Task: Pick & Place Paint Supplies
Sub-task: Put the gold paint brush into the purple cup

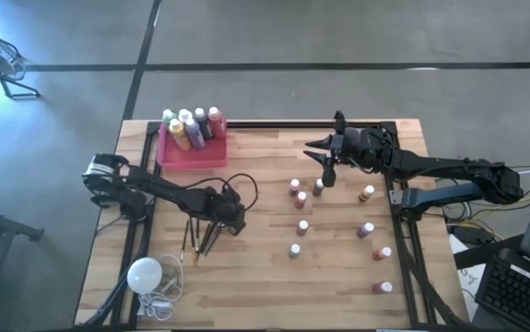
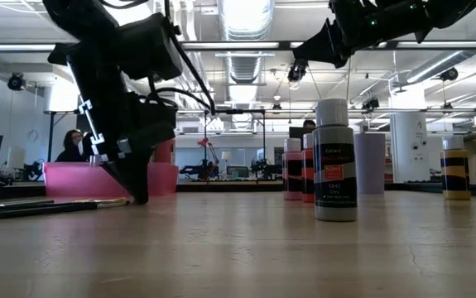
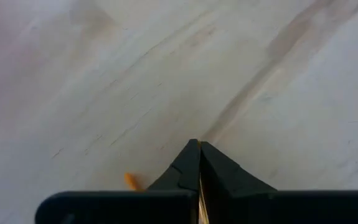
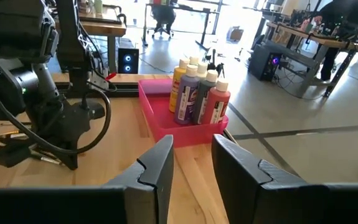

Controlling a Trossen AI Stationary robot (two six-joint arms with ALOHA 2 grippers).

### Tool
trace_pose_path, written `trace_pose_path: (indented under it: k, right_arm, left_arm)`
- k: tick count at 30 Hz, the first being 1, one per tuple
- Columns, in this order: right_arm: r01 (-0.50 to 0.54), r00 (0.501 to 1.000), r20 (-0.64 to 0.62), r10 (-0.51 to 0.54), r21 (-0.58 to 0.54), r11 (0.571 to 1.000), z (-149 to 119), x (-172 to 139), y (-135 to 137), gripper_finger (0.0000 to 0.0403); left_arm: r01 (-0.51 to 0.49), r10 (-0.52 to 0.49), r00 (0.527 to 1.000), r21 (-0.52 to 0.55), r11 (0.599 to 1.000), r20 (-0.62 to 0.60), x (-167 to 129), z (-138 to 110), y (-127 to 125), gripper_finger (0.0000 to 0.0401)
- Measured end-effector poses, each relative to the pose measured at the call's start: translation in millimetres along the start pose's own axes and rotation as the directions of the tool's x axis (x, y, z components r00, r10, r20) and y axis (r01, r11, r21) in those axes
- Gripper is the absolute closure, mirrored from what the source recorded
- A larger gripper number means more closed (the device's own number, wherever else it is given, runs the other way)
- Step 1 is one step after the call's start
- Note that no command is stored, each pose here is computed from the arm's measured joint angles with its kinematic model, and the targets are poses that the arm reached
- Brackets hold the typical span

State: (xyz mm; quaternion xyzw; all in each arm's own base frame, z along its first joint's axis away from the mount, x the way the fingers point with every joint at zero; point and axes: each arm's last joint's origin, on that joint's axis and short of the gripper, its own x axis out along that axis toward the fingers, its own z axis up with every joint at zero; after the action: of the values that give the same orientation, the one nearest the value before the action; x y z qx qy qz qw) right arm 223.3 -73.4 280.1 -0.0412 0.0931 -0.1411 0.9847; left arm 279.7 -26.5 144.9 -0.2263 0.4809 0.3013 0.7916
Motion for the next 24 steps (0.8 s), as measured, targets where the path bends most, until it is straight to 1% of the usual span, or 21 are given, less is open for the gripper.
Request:
trace_pose_path:
  k: [5, 8, 11, 14, 16, 18, 21, 24]
  right_arm:
    - [0.0, 1.0, -0.001, 0.0, -0.001, 1.0, 0, 0, 0, 0.0306]
    - [-0.002, 1.0, -0.006, 0.002, -0.002, 1.0, -2, 0, 0, 0.0319]
    - [-0.007, 1.0, -0.011, 0.007, -0.002, 1.0, -4, 0, 1, 0.0331]
    - [-0.012, 1.0, -0.013, 0.012, -0.006, 1.0, -5, 0, 1, 0.0342]
    - [-0.019, 1.0, -0.014, 0.019, -0.009, 1.0, -5, 0, 2, 0.0347]
    - [-0.047, 0.999, -0.009, 0.047, -0.014, 0.999, -5, 0, 3, 0.0351]
    - [-0.121, 0.993, 0.002, 0.121, -0.022, 0.992, -5, 0, 6, 0.0355]
    - [-0.195, 0.981, 0.018, 0.195, -0.029, 0.98, -4, 0, 8, 0.0355]
  left_arm:
    - [0.074, -0.076, 0.995, 0.035, 0.997, 0.058, -19, 15, -9, 0.0397]
    - [0.099, -0.106, 0.991, 0.074, 0.992, 0.086, -31, 23, -13, 0.0398]
    - [0.138, -0.155, 0.976, 0.114, 0.984, 0.155, -51, 36, -17, 0.0398]
    - [0.113, -0.157, 0.955, 0.18, 0.977, 0.253, -73, 46, -17, 0.0398]
    - [0.074, -0.144, 0.929, 0.211, 0.975, 0.34, -90, 51, -16, 0.0398]
    - [0.049, -0.142, 0.893, 0.222, 0.974, 0.427, -106, 55, -14, 0.0398]
    - [0.046, -0.171, 0.832, 0.242, 0.969, 0.528, -127, 59, -11, 0.0398]
    - [0.057, -0.219, 0.771, 0.278, 0.959, 0.598, -144, 64, -9, 0.0398]
